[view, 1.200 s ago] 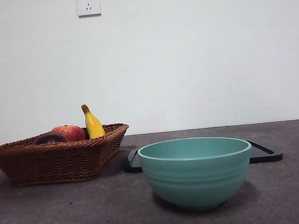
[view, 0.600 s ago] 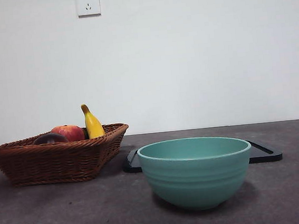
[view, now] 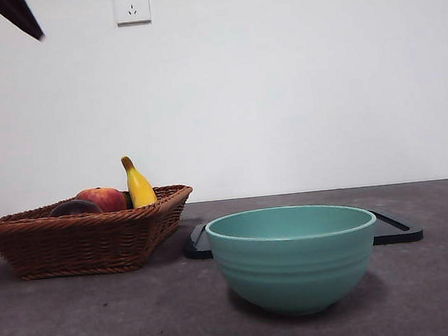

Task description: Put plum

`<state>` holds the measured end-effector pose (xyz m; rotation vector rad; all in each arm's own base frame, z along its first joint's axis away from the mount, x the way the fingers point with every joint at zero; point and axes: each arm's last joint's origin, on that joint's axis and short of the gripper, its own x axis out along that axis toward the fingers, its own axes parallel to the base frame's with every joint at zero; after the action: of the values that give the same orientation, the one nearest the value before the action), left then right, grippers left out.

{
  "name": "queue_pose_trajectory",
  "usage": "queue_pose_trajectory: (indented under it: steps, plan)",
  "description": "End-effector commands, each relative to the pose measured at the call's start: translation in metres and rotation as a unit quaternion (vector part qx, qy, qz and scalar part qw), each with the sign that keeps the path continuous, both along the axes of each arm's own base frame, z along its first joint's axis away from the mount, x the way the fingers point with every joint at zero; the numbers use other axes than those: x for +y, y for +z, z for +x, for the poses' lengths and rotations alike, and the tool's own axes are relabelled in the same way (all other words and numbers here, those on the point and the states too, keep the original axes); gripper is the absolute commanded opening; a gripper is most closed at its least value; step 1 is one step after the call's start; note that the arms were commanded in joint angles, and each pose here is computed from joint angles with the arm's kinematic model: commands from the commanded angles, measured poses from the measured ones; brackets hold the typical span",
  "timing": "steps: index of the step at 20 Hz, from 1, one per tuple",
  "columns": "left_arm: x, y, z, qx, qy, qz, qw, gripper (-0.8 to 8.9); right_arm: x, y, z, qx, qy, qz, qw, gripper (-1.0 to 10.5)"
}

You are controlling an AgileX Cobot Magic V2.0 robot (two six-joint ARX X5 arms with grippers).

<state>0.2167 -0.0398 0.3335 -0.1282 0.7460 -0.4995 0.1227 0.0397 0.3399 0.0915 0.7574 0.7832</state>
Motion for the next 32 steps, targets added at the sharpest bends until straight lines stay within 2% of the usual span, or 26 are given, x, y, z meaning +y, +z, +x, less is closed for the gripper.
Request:
queue_pose_trajectory:
  steps: [1,5,11,16,27,28,32]
  plan:
    - [-0.009,0.002,0.023,0.007,-0.001,0.016,1.0,4.67,0.001,0.006,0.0,-0.009,0.0,0.005,1.0,3.4]
    - [-0.026,-0.013,0.06,0.033,-0.005,0.069,0.997,4.68,0.001,0.006,0.001,-0.01,0.0,0.005,1.0,3.4]
    - [-0.041,-0.062,0.096,0.101,-0.017,0.124,0.987,4.68,0.001,0.006,0.001,-0.01,0.0,0.005,1.0,3.4]
    - [-0.05,-0.092,0.112,0.129,-0.026,0.148,0.98,4.68,0.001,0.006,0.001,-0.01,0.0,0.005,1.0,3.4]
    - [-0.061,-0.134,0.129,0.168,-0.043,0.161,0.972,4.64,0.001,0.006,0.001,-0.009,0.0,0.005,1.0,3.4]
    - [-0.062,-0.135,0.129,0.167,-0.044,0.161,0.972,4.54,0.001,0.006,0.001,-0.009,0.0,0.005,1.0,3.4]
    - [-0.063,-0.135,0.129,0.168,-0.045,0.162,0.971,2.72,0.001,0.006,0.0,-0.01,0.0,0.005,1.0,3.4]
